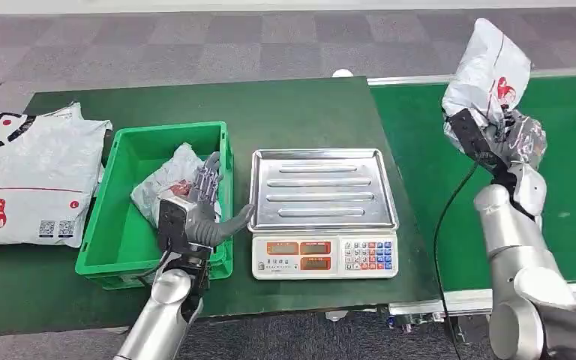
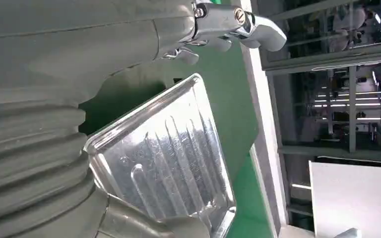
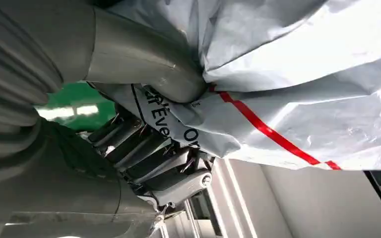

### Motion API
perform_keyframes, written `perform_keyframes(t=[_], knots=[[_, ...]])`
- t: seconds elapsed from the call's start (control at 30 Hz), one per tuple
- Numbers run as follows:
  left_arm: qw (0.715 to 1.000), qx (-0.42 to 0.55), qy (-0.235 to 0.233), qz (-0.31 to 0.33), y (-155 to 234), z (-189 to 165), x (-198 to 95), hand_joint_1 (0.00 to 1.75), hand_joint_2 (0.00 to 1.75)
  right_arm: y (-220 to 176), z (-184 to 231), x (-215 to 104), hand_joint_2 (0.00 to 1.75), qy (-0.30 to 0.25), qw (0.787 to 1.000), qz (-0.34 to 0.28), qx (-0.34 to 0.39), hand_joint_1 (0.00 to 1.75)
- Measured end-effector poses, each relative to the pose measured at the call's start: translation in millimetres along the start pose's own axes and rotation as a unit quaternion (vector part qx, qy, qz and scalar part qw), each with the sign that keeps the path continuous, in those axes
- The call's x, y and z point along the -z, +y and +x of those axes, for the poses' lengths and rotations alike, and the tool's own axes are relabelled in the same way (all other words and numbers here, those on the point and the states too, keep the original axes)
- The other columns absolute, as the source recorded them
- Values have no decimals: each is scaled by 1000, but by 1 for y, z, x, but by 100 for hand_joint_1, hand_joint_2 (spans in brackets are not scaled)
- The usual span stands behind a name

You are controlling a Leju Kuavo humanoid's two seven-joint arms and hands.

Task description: Moved the parcel from conveyor to table for the left to box.

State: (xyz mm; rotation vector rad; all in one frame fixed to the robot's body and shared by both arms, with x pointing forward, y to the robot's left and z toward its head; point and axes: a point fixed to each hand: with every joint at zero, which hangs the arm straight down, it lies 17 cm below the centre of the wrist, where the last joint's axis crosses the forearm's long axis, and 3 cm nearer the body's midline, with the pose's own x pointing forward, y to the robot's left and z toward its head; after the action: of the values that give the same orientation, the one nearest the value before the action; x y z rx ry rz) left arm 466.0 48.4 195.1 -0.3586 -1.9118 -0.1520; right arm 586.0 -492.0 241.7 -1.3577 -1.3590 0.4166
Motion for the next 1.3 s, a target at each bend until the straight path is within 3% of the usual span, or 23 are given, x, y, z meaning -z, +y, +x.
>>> perform_keyframes(t=[0.4, 0.67, 0.8, 0.9, 1.07, 1.2, 1.3], knots=[[1000, -1, 9, -1, -1, -8, -2, 0, 175, -2, 11, -2, 175, -17, 1000, -7, 4, 175], [1000, -5, 3, 1, 0, -6, -2, 0, 175, 30, 87, -25, 175, -116, 993, 35, 3, 175], [1000, -4, 1, 1, 0, -2, 5, 0, 175, 65, 156, -79, 175, -206, 976, 60, -20, 175], [1000, -6, 2, 1, -1, -2, 7, 0, 175, 89, 201, -142, 175, -271, 959, 71, -43, 175], [1000, -7, 5, -1, -1, -4, 6, 0, 175, 112, 240, -236, 175, -351, 930, 95, -55, 175], [1000, -7, 8, -3, -2, -6, 6, 0, 175, 109, 262, -277, 175, -386, 916, 101, -42, 175], [1000, -8, 11, -6, -4, -8, 6, 0, 175, 104, 271, -290, 175, -400, 911, 100, -33, 175]])
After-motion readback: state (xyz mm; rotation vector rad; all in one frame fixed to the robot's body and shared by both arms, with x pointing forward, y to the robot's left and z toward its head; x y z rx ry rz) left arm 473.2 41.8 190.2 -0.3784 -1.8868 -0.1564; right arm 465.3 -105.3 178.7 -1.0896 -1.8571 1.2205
